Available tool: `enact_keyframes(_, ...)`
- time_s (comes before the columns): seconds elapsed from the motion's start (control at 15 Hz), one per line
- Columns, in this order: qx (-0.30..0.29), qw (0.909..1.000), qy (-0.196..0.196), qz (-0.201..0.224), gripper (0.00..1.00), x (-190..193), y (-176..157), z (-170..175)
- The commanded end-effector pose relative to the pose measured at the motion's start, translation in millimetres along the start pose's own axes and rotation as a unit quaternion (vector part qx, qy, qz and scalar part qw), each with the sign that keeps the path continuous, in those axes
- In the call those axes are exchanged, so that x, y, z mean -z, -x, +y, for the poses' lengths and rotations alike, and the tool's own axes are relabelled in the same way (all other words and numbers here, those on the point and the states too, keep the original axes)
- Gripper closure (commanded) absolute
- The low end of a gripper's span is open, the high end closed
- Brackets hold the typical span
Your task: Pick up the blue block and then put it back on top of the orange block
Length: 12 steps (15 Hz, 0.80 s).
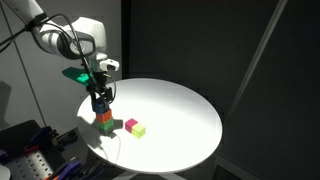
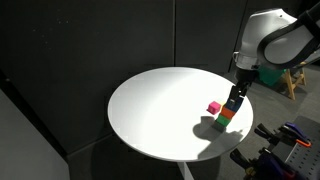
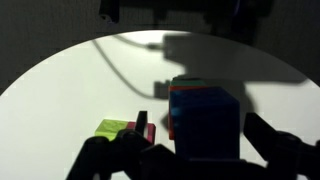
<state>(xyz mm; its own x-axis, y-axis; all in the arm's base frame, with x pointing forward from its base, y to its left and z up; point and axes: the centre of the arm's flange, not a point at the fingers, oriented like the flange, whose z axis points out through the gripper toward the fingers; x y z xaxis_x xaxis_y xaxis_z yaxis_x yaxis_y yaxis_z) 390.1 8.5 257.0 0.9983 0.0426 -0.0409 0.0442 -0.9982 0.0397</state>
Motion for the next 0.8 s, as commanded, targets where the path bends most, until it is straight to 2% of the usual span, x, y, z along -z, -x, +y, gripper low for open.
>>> enact_keyframes(0.0, 0.011, 0.9999, 0.006, 0.007, 0.29, 1.3, -5.8, 5.9)
enact_keyframes(0.07, 0.011, 0.9999, 0.006, 0.007, 0.32, 1.4, -5.8, 5.8)
enact_keyframes(0.33, 0.013, 0.9999, 0.008, 0.007, 0.66, 1.2, -6.0, 4.4)
enact_keyframes(0.73, 0.023, 0.9997, 0.01, 0.006, 0.69, 5.8, -5.2, -1.1)
